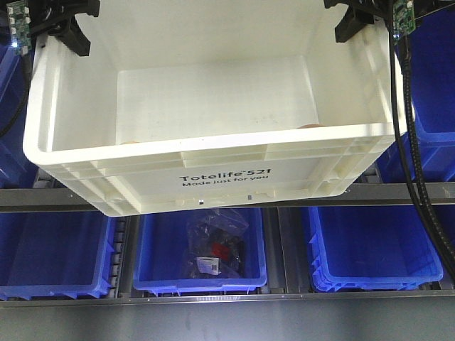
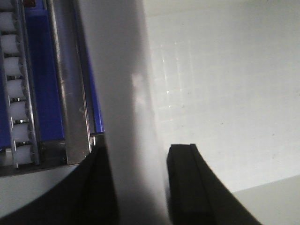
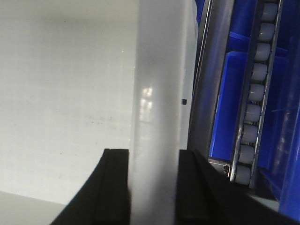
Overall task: Place moving items into box and shelve
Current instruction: 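Hold the tote above the shelf's roller track while the base aligns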
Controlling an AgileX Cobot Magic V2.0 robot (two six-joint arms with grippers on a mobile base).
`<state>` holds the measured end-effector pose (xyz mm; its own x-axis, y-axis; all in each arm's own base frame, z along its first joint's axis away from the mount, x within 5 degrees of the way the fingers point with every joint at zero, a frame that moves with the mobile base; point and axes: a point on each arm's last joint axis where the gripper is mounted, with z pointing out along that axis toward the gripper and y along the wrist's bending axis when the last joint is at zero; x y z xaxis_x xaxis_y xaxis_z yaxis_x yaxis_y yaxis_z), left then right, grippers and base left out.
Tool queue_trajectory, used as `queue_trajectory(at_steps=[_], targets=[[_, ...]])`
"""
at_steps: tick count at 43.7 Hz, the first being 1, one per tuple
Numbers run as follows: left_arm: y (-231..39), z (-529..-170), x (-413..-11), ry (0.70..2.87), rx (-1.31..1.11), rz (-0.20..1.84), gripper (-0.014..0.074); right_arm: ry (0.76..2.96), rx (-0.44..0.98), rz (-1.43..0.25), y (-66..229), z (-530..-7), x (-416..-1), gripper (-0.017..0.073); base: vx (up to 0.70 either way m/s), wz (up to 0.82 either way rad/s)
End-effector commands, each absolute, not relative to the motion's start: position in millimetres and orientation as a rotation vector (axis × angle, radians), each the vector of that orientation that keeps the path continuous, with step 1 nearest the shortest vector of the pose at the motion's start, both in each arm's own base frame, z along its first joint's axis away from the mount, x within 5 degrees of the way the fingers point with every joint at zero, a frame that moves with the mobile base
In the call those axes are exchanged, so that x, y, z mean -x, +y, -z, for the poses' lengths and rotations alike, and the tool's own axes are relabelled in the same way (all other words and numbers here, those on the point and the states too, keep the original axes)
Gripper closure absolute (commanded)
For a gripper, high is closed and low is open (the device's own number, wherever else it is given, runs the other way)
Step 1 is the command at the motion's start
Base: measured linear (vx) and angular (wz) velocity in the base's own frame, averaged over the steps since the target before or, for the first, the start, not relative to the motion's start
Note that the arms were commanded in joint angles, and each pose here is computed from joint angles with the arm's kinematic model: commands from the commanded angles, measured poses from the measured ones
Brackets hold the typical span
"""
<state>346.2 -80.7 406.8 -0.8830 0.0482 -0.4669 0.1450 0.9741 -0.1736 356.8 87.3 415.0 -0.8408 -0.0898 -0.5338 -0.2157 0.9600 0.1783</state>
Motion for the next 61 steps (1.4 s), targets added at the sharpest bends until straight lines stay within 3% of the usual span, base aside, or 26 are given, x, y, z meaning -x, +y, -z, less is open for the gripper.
queue_trajectory(at_steps=[1, 32, 61], targets=[[-81, -438, -337, 2.480, -0.142, 0.328, 0.0600, 2.379, 0.317, -0.582, 103, -464, -324, 0.0562, 0.00, 0.00], [-70, -437, -340, 2.470, -0.138, 0.155, 0.0600, 2.342, 0.304, -0.582, 103, -466, -327, 0.0562, 0.00, 0.00], [-73, -442, -355, 2.324, -0.127, 0.178, 0.0600, 2.345, 0.294, -0.575, 108, -446, -354, 0.0562, 0.00, 0.00]])
